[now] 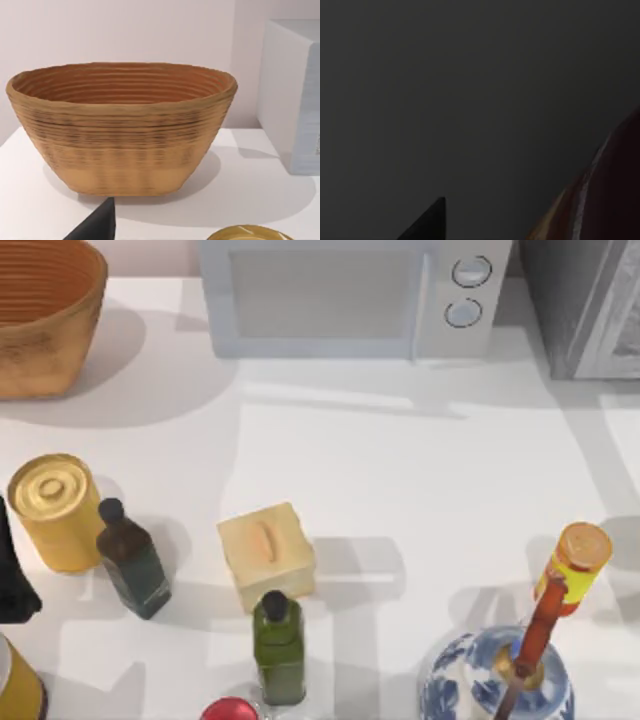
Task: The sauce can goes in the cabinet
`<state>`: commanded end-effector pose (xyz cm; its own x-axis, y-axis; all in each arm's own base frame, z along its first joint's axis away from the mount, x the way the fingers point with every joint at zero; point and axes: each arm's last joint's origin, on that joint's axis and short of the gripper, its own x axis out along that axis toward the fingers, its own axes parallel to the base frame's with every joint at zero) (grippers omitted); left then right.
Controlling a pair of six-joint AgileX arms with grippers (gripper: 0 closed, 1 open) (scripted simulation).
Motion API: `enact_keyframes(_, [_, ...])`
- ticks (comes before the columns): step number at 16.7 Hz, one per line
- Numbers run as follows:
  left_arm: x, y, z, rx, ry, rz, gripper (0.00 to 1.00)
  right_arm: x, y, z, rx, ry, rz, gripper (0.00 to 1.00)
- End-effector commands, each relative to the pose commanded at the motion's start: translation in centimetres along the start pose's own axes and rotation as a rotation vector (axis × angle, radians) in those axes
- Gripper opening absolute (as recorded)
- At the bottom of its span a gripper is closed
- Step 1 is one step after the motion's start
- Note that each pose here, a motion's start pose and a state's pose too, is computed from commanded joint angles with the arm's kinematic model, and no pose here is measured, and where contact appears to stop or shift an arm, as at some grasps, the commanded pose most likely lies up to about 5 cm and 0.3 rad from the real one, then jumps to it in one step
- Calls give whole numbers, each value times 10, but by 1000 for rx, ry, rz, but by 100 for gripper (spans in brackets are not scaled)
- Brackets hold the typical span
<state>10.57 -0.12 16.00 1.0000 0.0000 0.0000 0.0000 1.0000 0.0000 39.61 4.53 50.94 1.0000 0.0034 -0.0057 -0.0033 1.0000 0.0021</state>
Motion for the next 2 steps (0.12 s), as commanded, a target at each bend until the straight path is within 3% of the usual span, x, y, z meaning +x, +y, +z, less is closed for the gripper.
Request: enact_keyframes(2, [0, 0, 0, 0, 0, 0, 100, 0, 0, 0, 0, 0, 0, 100])
